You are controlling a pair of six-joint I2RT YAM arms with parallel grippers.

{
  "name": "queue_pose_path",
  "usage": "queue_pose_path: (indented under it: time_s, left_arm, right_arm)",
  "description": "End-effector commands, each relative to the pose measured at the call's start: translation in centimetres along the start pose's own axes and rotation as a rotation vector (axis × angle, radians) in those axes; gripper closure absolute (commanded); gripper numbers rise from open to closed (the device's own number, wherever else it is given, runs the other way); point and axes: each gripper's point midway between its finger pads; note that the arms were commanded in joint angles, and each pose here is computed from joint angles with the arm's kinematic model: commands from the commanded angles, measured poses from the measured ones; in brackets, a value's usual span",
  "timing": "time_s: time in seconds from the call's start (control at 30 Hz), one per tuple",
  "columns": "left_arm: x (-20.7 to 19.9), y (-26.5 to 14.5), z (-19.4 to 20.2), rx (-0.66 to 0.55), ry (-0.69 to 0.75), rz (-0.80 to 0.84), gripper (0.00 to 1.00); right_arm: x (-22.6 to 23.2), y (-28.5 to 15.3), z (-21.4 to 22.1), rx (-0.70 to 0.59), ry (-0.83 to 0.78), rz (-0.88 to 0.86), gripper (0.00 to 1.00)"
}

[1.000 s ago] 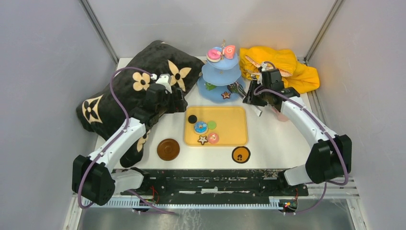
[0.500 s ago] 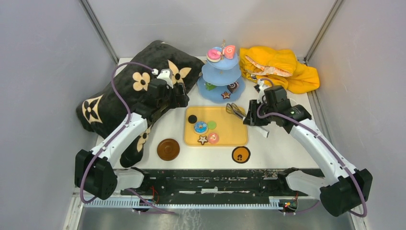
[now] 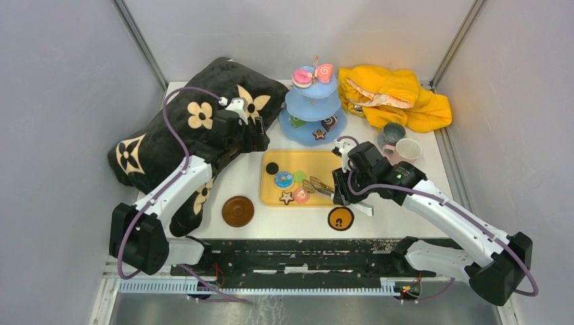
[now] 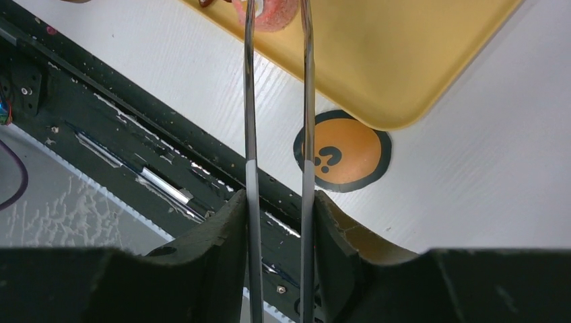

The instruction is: Serve the afternoon tea

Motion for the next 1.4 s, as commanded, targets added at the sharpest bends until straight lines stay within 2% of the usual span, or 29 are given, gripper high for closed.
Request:
queue_pose_path:
  time_s: [0.0, 0.2, 0.53, 1.03, 1.37]
  left_arm:
    - [-1.0, -0.8, -2.1, -0.08, -0.017, 0.035, 0.01]
    - [-1.0, -0.8, -2.1, -0.087, -0.022, 0.038, 0.01]
    - [-1.1, -1.3, -2.7, -0.108, -0.013, 0.038, 0.01]
    - [-0.9, -1.6, -2.7, -0.109, -0.007, 0.031, 0.01]
    - [-1.0, -1.4, -2.5, -0.104, -0.007, 0.042, 0.01]
  right_arm:
    - [0.3, -1.3, -0.4, -0.05, -0.055, -0.001, 0.57]
    - [1.8, -1.4, 0.3, -0.005, -0.104, -0.05, 0.56]
    - [1.3, -0.6, 1.6, 0.051, -0.183, 0.033, 0.54]
    - [1.7, 0.6, -0.7, -0.022, -0.198, 0.068, 0.53]
    - [2.4, 1.6, -0.6, 0.003, -0.228, 0.04, 0.51]
Point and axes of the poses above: each gripper's point midway between its finger pads, its own y axis out along the fingers, its own x axis along the line the jaws close on, z = x × y, and after that the axes turned 8 degrees about -y, right-handed
